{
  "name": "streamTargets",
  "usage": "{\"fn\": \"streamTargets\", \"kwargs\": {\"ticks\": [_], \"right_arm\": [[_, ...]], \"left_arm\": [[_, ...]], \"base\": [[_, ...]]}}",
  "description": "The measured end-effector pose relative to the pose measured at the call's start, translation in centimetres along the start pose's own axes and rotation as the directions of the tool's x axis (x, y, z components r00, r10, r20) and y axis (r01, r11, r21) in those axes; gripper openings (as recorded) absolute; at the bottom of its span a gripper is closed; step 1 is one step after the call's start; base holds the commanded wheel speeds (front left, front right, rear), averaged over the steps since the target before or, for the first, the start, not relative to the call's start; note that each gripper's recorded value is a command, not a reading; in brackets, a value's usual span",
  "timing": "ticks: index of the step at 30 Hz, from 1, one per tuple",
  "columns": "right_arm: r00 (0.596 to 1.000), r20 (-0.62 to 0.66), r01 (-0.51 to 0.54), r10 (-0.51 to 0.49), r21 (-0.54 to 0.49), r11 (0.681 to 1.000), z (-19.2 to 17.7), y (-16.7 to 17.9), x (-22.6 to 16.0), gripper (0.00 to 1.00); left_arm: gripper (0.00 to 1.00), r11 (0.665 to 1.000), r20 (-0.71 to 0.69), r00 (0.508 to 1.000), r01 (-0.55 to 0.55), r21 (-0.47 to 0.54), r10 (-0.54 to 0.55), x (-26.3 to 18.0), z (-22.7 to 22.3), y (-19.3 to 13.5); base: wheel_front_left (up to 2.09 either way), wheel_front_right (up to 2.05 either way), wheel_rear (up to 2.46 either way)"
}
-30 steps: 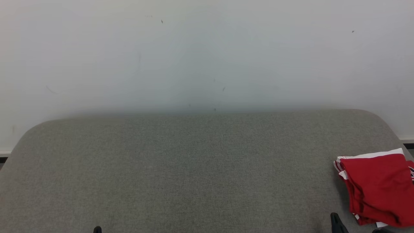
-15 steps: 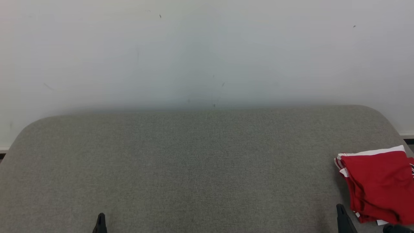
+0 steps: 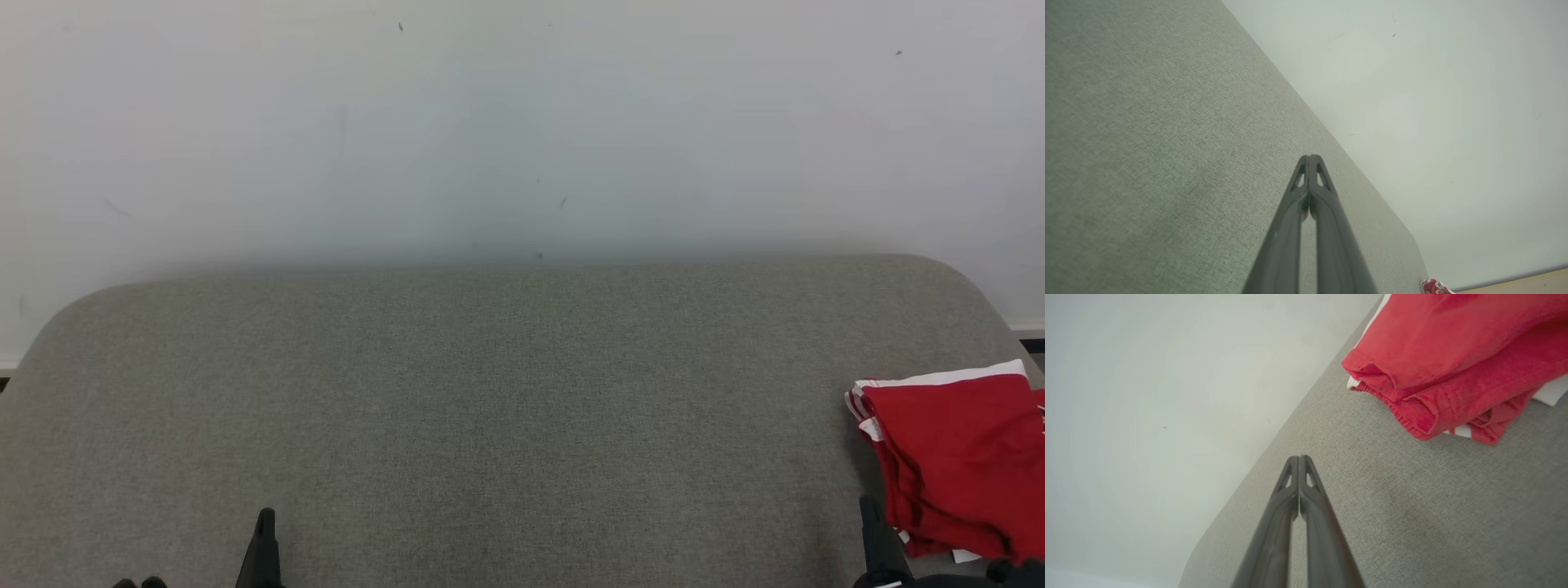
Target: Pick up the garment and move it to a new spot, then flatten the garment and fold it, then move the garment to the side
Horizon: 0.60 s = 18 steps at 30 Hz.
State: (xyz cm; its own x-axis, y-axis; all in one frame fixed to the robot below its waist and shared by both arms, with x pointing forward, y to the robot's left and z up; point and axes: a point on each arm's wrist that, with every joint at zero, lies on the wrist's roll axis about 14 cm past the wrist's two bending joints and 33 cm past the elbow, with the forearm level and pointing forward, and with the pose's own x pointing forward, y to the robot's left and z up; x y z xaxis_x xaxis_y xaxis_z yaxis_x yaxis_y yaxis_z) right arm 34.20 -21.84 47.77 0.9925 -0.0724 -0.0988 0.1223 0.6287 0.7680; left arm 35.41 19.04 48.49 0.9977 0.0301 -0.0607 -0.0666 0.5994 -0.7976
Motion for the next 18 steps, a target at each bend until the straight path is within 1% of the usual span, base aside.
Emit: {"fn": "streamTargets", "kwargs": {"ticks": [10,18], "right_arm": [[1.0,0.012,-0.004,0.002,0.12,0.993,0.6,0.1,0.6,0.0],[1.0,0.025,-0.012,0.007,0.209,0.978,1.1,0.3,1.1,0.0]], "left_arm": [[0.0,0.994,-0.016,1.0,0.014,-0.109,-0.016,1.1,-0.2,-0.8],[0.0,0.98,-0.027,0.999,0.022,-0.196,-0.028,1.9,-0.3,-1.4]], "base": [[0.0,0.0,0.0],[0.0,0.0,0.0]]}}
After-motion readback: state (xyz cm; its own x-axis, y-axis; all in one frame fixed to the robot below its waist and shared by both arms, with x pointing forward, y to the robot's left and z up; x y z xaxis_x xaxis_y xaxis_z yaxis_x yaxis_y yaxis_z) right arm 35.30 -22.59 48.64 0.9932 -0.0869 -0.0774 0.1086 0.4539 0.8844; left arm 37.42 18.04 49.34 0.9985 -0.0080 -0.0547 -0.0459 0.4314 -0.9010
